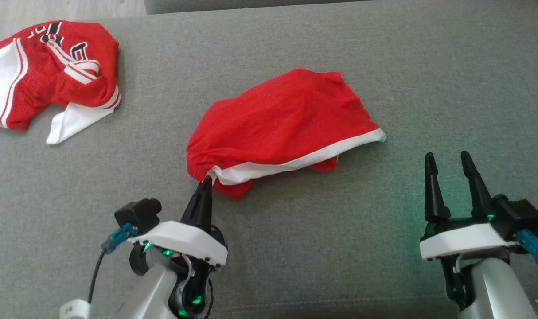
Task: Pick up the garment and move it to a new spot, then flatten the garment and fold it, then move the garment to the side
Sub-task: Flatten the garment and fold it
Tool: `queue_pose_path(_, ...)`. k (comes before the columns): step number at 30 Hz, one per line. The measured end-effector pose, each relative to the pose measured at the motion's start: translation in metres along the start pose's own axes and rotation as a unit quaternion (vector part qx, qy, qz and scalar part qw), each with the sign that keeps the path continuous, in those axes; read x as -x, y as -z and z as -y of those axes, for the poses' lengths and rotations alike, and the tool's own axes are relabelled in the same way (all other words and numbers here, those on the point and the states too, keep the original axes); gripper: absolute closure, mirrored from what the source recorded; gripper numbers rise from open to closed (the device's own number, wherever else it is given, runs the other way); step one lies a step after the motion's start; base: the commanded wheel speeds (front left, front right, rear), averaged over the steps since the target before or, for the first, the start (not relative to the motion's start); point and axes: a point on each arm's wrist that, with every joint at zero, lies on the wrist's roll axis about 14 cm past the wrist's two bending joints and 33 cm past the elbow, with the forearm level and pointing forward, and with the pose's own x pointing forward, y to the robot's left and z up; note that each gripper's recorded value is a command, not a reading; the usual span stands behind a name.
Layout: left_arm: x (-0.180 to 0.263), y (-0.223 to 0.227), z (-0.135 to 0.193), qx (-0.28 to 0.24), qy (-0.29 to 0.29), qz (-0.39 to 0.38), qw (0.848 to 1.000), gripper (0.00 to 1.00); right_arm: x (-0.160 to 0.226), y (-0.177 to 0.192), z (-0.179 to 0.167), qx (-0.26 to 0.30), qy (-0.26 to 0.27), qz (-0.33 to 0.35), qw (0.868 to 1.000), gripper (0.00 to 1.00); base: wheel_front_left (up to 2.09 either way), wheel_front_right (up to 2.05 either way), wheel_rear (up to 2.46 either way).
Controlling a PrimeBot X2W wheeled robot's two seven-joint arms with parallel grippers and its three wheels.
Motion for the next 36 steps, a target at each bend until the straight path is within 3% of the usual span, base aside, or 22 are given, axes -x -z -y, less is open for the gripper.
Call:
queue_pose_path(11, 0.003, -0.023, 0.004, -0.003, 0.014, 0.038, 0.999, 1.00, 0.000, 0.015, -0.006, 0.015, -0.012, -0.024, 1.000, 0.00, 0.00, 0.00, 0.00)
queue_pose_path(17, 0.016, -0.029, -0.036, -0.025, -0.041, 0.049, 0.998, 1.00, -0.019, 0.027, -0.023, 0.043, -0.042, -0.057, 0.997, 0.00, 0.00, 0.00, 0.00)
queue_pose_path(24, 0.019, -0.027, -0.047, -0.034, -0.051, 0.047, 0.997, 1.00, -0.024, 0.059, -0.055, 0.068, -0.097, -0.117, 0.986, 0.00, 0.00, 0.00, 0.00)
queue_pose_path(36, 0.019, -0.025, -0.056, -0.028, -0.064, 0.044, 0.997, 1.00, -0.039, 0.085, -0.067, 0.089, -0.128, -0.160, 0.975, 0.00, 0.00, 0.00, 0.00)
